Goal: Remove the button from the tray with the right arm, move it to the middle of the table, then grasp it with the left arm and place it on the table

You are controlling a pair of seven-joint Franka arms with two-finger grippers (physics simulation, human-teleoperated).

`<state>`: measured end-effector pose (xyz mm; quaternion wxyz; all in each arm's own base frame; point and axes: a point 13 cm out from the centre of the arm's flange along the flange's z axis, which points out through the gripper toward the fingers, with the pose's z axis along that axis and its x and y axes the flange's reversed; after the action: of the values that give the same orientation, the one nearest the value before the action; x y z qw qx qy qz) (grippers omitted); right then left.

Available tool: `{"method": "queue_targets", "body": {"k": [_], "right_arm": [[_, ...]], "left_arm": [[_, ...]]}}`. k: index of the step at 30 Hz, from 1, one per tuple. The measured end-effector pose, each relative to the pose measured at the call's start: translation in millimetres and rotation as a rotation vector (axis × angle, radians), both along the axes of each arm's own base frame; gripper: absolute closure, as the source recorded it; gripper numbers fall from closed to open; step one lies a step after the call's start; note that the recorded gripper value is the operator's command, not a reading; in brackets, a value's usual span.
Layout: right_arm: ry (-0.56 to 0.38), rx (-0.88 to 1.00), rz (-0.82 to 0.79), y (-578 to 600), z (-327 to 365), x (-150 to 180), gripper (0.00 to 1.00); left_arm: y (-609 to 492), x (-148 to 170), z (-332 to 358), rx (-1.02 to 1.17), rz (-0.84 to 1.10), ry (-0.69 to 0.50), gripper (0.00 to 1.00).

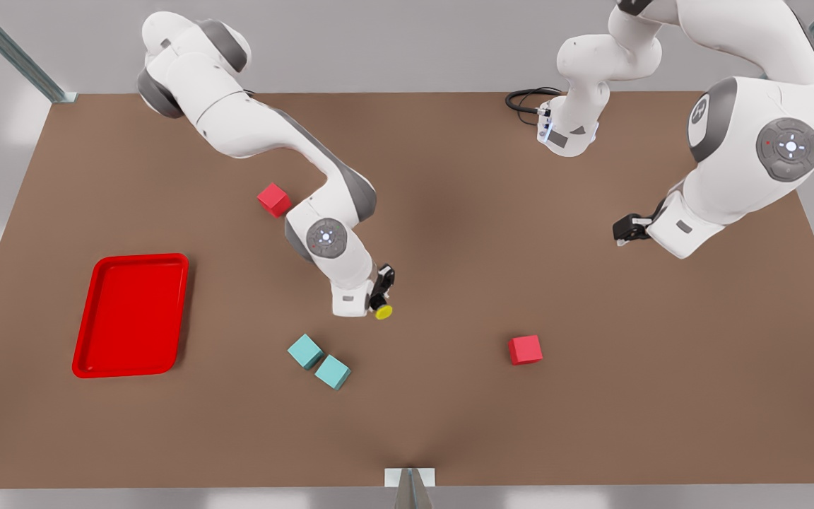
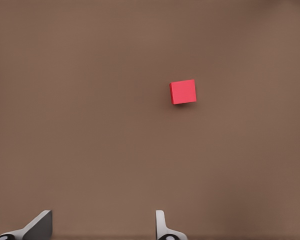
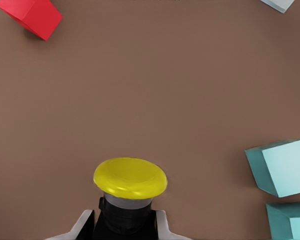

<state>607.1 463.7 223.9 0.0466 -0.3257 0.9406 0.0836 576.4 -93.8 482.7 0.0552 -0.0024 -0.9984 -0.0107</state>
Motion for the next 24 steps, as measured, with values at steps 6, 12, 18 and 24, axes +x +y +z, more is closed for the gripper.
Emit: {"method": "queue_targets", "body": {"k": [6, 12, 18, 24], "right_arm": [[0.069, 0.059, -0.261, 53, -30, 17, 0.6], [0.179, 0.055, -0.49, 71, -85, 10, 0.6], [0.237, 0.023, -0.663, 78, -107, -4, 0.4], [0.237, -0.002, -0.802, 70, -109, 0, 0.0]], "left_arm": [[0, 0, -4, 0.0, 0.0, 0.007, 0.0], [0, 0, -8, 0.001, 0.0, 0.015, 0.0], [0, 2, -14, 0.002, 0.0, 0.025, 0.0], [0, 3, -16, 0.002, 0.0, 0.028, 0.0]]}}
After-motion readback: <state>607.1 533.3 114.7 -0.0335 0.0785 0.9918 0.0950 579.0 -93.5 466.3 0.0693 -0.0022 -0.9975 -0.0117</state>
